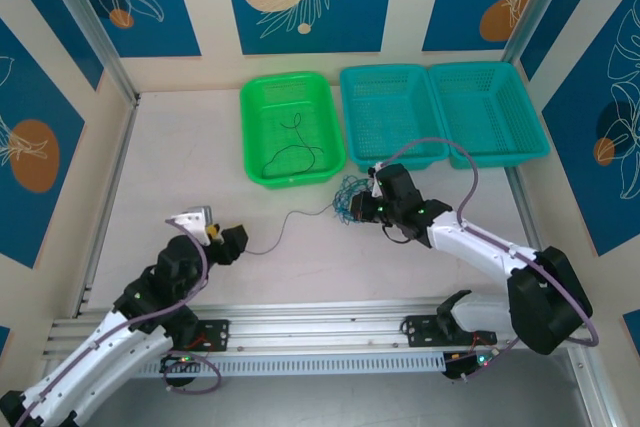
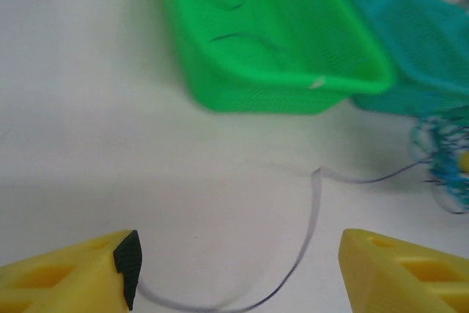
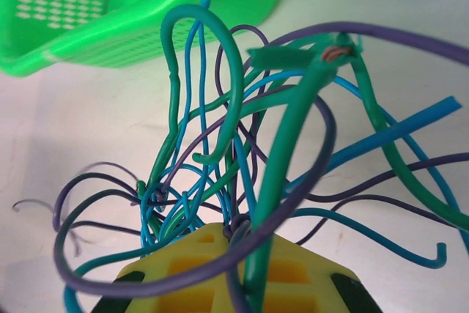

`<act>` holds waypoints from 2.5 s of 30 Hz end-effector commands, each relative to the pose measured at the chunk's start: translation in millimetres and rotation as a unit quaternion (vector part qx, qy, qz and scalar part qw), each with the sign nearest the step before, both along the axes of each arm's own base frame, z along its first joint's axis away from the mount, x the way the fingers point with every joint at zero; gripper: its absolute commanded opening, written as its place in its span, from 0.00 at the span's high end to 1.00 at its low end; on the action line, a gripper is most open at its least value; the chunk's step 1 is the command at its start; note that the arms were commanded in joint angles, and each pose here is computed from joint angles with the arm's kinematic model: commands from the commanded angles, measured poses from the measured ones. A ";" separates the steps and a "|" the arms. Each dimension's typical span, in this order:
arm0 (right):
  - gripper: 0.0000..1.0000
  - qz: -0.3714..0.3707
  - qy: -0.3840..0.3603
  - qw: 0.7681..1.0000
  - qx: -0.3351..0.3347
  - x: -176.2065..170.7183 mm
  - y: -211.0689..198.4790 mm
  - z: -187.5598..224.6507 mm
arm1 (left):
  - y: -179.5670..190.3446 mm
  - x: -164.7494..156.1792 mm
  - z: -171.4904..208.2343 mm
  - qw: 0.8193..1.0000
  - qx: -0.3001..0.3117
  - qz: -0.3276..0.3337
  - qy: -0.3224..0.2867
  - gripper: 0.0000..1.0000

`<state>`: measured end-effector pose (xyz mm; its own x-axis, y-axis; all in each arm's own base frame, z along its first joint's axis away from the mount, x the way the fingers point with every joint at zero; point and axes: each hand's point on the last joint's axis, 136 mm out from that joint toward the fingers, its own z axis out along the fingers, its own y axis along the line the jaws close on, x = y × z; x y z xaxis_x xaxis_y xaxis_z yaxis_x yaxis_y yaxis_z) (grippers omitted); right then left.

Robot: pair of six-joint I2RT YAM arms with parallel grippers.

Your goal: Untangle the cables

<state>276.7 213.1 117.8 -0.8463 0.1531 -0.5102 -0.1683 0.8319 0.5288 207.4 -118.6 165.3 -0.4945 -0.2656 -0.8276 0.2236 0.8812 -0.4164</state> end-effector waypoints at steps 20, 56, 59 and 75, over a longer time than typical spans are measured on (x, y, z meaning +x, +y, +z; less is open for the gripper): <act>1.00 0.214 -0.091 0.969 0.080 -65.8 50.4 96.7 | -182.0 -10.9 44.9 0.905 0.060 -0.396 -0.141 0.86; 0.91 -0.424 0.133 0.895 -0.033 -50.1 -209.0 -67.2 | 24.3 22.6 68.2 0.988 0.096 0.094 -0.081 1.00; 0.94 -0.465 0.135 0.874 0.039 -54.1 -226.4 -68.9 | 54.2 17.9 67.0 0.981 0.108 0.149 -0.058 1.00; 1.00 -0.245 0.085 0.959 0.113 -42.4 -144.6 -12.9 | -31.9 47.2 240.5 0.976 0.064 -0.015 -0.207 1.00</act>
<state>227.7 53.0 79.2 -0.6784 0.6960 -0.2351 0.4186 0.6292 0.6549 247.8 -140.3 342.1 -0.2532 -0.1528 -0.9553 0.3085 0.9232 -0.2294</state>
